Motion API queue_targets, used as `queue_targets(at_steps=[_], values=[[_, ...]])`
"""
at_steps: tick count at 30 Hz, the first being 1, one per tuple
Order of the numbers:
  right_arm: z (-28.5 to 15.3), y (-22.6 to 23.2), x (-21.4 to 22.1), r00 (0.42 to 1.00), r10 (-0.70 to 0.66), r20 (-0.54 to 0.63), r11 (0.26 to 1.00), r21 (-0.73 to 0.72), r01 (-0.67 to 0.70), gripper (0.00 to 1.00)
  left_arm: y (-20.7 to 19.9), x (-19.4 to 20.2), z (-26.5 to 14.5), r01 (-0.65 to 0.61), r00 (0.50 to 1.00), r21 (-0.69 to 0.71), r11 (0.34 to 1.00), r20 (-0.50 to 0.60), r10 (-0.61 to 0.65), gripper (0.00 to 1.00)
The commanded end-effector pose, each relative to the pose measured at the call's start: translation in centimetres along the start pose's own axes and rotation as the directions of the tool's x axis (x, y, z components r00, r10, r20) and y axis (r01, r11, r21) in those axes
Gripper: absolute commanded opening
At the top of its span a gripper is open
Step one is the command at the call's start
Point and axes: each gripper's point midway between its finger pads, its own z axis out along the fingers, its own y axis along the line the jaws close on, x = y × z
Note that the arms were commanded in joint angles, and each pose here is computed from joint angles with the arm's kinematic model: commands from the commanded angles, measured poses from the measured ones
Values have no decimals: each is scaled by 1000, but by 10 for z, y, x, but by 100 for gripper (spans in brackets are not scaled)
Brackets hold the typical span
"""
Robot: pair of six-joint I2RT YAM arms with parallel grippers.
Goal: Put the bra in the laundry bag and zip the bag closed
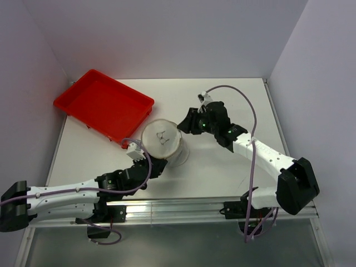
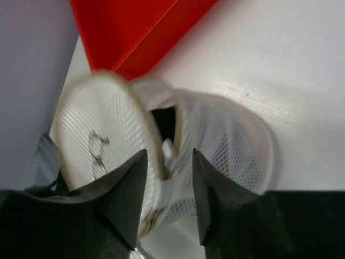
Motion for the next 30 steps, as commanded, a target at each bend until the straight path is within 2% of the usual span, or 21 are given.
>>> queue_targets(at_steps=[1, 2, 3, 5, 6, 9, 13, 16, 19, 20, 22, 23, 25, 26, 28, 29, 30], values=[[-7, -7, -46, 990, -82, 118, 995, 67, 75, 50, -14, 15, 7, -25, 999, 54, 998, -42, 27, 0], [-9, -12, -35, 991, -69, 111, 995, 73, 61, 61, -30, 12, 9, -8, 1000, 102, 995, -27, 11, 0], [-22, -5, -40, 987, -41, 158, 998, 51, 34, 75, -38, 14, 13, -8, 1000, 115, 993, -29, 12, 0], [-30, -9, -22, 984, 21, 179, 999, 21, -26, 84, -54, 13, 19, 8, 1000, 156, 988, -15, -6, 0], [-48, 2, -21, 975, 36, 219, 999, -24, -32, 85, -63, 11, 21, 14, 1000, 174, 985, -8, -13, 0], [-67, -3, 9, 961, 116, 252, 993, -60, -104, 86, -76, 12, 27, 20, 1000, 209, 978, 0, -21, 0], [-72, 0, 46, 966, 183, 182, 979, -127, -162, 85, -78, 22, 33, 21, 1000, 218, 976, -23, -17, 0], [-73, 19, 52, 971, 180, 157, 973, -171, -153, 78, -78, 29, 36, 14, 999, 213, 977, -41, -5, 0], [-66, 21, 58, 974, 179, 138, 975, -157, -157, 72, -80, 29, 36, 12, 999, 219, 976, -43, -2, 0], [-65, 24, 55, 970, 194, 145, 970, -176, -168, 63, -80, 29, 36, 10, 999, 221, 975, -46, 0, 0], [-58, 21, 57, 969, 204, 141, 969, -167, -180, 54, -80, 29, 35, 7, 999, 222, 975, -46, 3, 0], [-55, 19, 59, 969, 206, 134, 970, -159, -184, 42, -80, 29, 35, 6, 999, 222, 975, -47, 5, 0], [-53, 16, 57, 967, 210, 143, 971, -146, -189, 28, -78, 29, 34, 3, 999, 218, 976, -49, 8, 0], [-53, 15, 57, 967, 209, 148, 972, -138, -189, 17, -75, 29, 32, 1, 999, 215, 977, -49, 10, 0], [-54, 10, 52, 963, 205, 173, 976, -111, -188, 11, -73, 26, 30, -6, 999, 212, 977, -44, 16, 0], [-54, 8, 53, 965, 197, 173, 978, -98, -182, 1, -67, 28, 29, -18, 998, 196, 980, -49, 28, 0], [-55, 6, 50, 965, 189, 181, 981, -87, -176, 0, -64, 28, 28, -23, 998, 189, 982, -49, 32, 0]])
